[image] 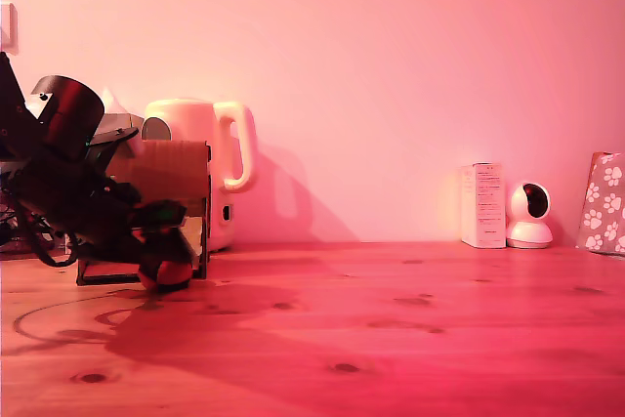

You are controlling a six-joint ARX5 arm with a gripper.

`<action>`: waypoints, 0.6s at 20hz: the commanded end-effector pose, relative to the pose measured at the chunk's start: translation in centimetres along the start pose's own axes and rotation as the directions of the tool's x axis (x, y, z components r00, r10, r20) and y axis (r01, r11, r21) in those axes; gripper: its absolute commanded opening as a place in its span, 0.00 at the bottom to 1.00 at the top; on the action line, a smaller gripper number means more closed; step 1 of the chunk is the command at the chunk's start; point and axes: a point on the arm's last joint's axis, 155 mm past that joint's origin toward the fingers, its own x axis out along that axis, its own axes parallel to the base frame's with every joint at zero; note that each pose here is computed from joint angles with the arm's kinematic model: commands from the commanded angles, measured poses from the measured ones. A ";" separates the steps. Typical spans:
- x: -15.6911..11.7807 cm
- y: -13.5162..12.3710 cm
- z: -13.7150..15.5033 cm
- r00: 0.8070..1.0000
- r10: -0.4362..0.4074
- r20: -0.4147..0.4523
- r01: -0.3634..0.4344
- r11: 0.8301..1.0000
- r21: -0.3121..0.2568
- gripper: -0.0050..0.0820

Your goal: Drop the footbag into the cardboard dice tower

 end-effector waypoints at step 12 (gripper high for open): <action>-3.0 -1.0 0.3 0.995 -0.017 -0.094 0.015 1.000 -0.022 0.18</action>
